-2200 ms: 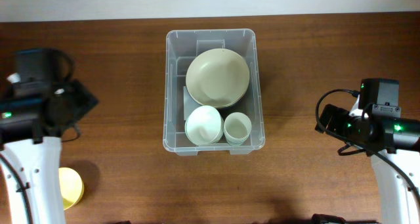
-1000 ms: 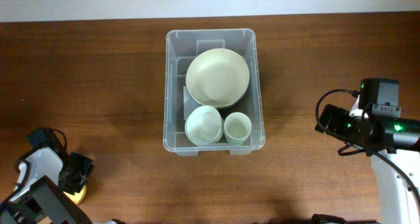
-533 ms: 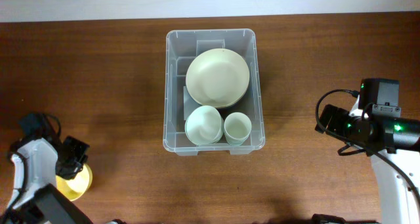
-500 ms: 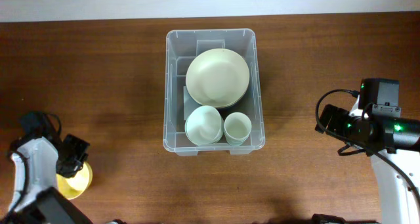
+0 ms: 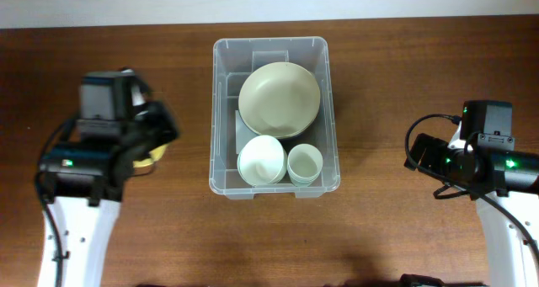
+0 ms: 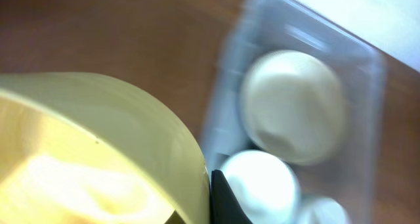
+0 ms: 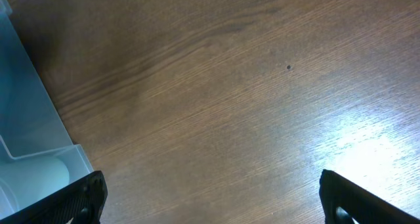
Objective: Pack container
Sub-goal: 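Carry the yellow cup into the container and stack it on the cups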
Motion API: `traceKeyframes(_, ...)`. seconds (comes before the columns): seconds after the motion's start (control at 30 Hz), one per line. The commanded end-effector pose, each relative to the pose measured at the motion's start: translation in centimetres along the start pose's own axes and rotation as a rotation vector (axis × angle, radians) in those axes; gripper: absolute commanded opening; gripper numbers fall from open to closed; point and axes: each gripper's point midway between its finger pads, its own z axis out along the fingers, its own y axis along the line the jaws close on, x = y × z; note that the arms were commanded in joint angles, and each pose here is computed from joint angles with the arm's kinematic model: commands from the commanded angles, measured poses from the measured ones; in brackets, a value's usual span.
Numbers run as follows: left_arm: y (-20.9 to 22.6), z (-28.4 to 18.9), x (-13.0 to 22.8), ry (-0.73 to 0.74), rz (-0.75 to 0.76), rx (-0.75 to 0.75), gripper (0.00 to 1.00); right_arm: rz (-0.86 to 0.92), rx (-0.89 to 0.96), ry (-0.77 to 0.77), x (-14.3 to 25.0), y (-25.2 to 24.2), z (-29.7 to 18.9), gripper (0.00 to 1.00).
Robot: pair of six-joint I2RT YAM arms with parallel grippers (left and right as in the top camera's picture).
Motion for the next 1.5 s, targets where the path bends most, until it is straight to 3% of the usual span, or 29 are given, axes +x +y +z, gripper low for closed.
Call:
traceKeyframes(0.0, -4.5, 0.1, 1.0, 0.003, 0.092, 0.033, 0.01, 0.0, 0.005, 0.004, 0.1, -0.2, 0.1, 0.99)
traceKeyframes(0.27, -10.7, 6.5, 8.1, 0.226, 0.288, 0.046, 0.01, 0.0, 0.005, 0.004, 0.1, -0.2, 0.1, 0.99)
traceKeyframes(0.7, -13.0, 11.7, 14.8, 0.381, 0.419, 0.004, 0.02, 0.0, 0.005, 0.004, 0.1, -0.2, 0.1, 0.99)
traceKeyframes(0.73, -13.0, 11.9, 15.1, 0.389, 0.421, 0.0, 0.15, 0.0, 0.005, 0.004, 0.1, -0.2, 0.1, 0.99)
traceKeyframes(0.8, -13.1, 12.0, 15.5, 0.408, 0.42, 0.007, 0.67, 0.0, 0.005, 0.004, 0.1, -0.2, 0.1, 0.99)
traceKeyframes(0.83, -13.1, 12.0, 15.5, 0.411, 0.42, 0.007, 0.82, 0.0, 0.005, 0.004, 0.1, -0.2, 0.1, 0.99)
traceKeyframes(0.87, -13.0, 12.0, 15.6, 0.413, 0.424, 0.006, 0.93, 0.0, 0.005, 0.005, 0.1, -0.2, 0.1, 0.99)
traceKeyframes(0.93, -13.0, 12.0, 15.6, 0.414, 0.427, 0.005, 0.99, 0.0, 0.006, 0.005, 0.1, -0.3, 0.1, 0.99)
traceKeyframes(1.23, -11.8, 12.5, 14.1, 0.4, 0.386, -0.02, 0.99, 0.0, 0.006, 0.007, 0.2, -0.3, 0.1, 0.99)
traceKeyframes(1.3, -11.4, 12.7, 13.6, 0.397, 0.374, -0.025, 0.95, 0.0, 0.006, 0.006, 0.1, -0.3, 0.1, 0.99)
traceKeyframes(1.33, -11.4, 12.7, 13.6, 0.397, 0.372, -0.027, 0.92, 0.0, 0.006, 0.006, 0.1, -0.3, 0.1, 0.99)
traceKeyframes(1.37, -11.4, 12.7, 13.6, 0.397, 0.381, -0.025, 0.78, 0.0, 0.006, 0.006, 0.1, -0.3, 0.1, 0.99)
traceKeyframes(1.4, -11.4, 12.7, 13.6, 0.397, 0.387, -0.024, 0.73, 0.0, 0.006, 0.006, 0.1, -0.3, 0.1, 0.99)
traceKeyframes(1.47, -11.4, 12.7, 13.6, 0.397, 0.396, -0.022, 0.46, 0.0, 0.006, 0.006, 0.1, -0.3, 0.1, 0.99)
